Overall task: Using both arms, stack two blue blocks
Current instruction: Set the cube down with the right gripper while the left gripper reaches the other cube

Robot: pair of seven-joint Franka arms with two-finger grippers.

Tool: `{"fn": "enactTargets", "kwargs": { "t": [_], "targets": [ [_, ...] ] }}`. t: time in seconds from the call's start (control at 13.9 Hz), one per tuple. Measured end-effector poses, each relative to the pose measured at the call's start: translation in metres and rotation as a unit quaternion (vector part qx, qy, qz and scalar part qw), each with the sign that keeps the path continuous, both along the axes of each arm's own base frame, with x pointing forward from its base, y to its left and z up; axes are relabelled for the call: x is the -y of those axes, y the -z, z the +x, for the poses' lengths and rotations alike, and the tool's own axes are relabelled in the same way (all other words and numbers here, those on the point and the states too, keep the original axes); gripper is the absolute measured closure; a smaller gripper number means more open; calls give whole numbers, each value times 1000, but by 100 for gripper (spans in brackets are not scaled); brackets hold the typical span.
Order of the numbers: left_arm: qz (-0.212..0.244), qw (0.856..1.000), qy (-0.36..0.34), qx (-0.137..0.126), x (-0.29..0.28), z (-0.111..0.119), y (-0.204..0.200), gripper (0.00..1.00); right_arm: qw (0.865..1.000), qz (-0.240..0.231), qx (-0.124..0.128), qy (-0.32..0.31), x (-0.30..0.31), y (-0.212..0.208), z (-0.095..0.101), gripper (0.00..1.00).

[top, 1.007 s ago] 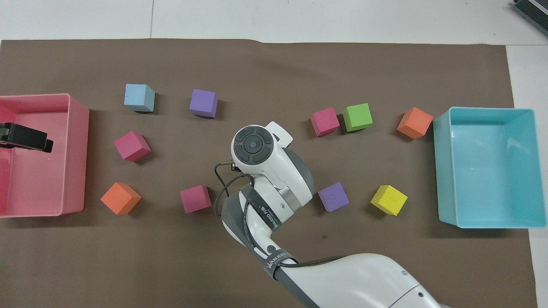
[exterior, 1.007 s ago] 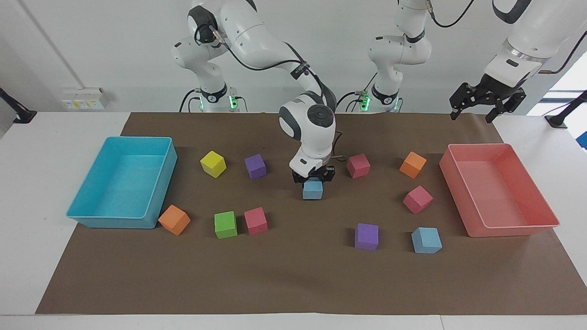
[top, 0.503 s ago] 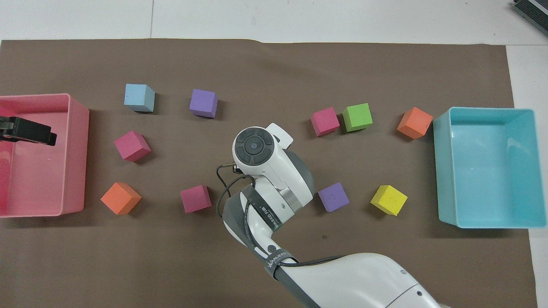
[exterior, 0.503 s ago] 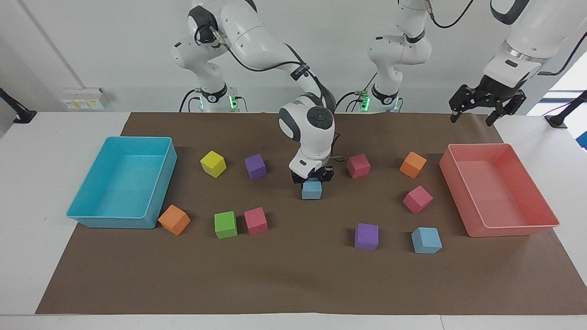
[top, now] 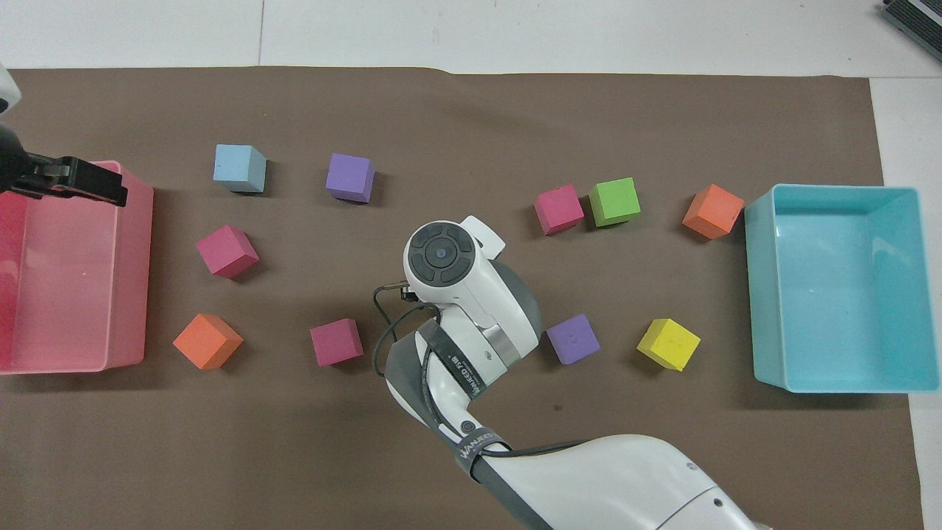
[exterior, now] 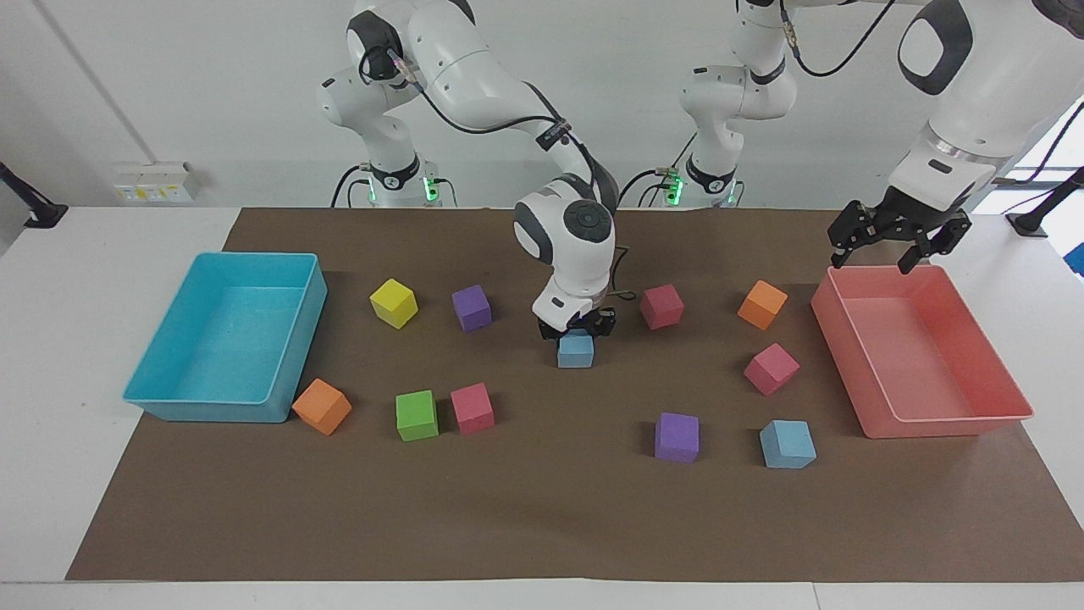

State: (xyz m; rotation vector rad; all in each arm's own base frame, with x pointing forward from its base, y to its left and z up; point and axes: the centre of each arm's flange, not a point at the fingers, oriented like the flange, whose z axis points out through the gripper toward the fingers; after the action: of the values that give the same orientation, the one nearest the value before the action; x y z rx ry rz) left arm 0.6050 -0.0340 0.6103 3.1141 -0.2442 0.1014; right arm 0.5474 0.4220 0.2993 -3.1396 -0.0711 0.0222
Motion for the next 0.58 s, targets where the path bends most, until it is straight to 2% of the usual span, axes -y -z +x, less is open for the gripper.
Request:
{"fn": "enactTargets", "kwargs": {
  "t": [0.14,0.22,0.43,0.58],
  "targets": [
    [1,1000,0,11,2,14,14,0,1000,1,1,0,0,1,0,39],
    [2,1000,1,15,4,20,22,0,1000,1,1,-1,-1,2,-1,33],
    [2,1000,6,28,15,40,47,0,1000,6,7,-3,-4,-3,-2,1],
    [2,999,2,35,23,54,70,0,1000,16,22,0,-2,-24,2,0]
  ]
}}
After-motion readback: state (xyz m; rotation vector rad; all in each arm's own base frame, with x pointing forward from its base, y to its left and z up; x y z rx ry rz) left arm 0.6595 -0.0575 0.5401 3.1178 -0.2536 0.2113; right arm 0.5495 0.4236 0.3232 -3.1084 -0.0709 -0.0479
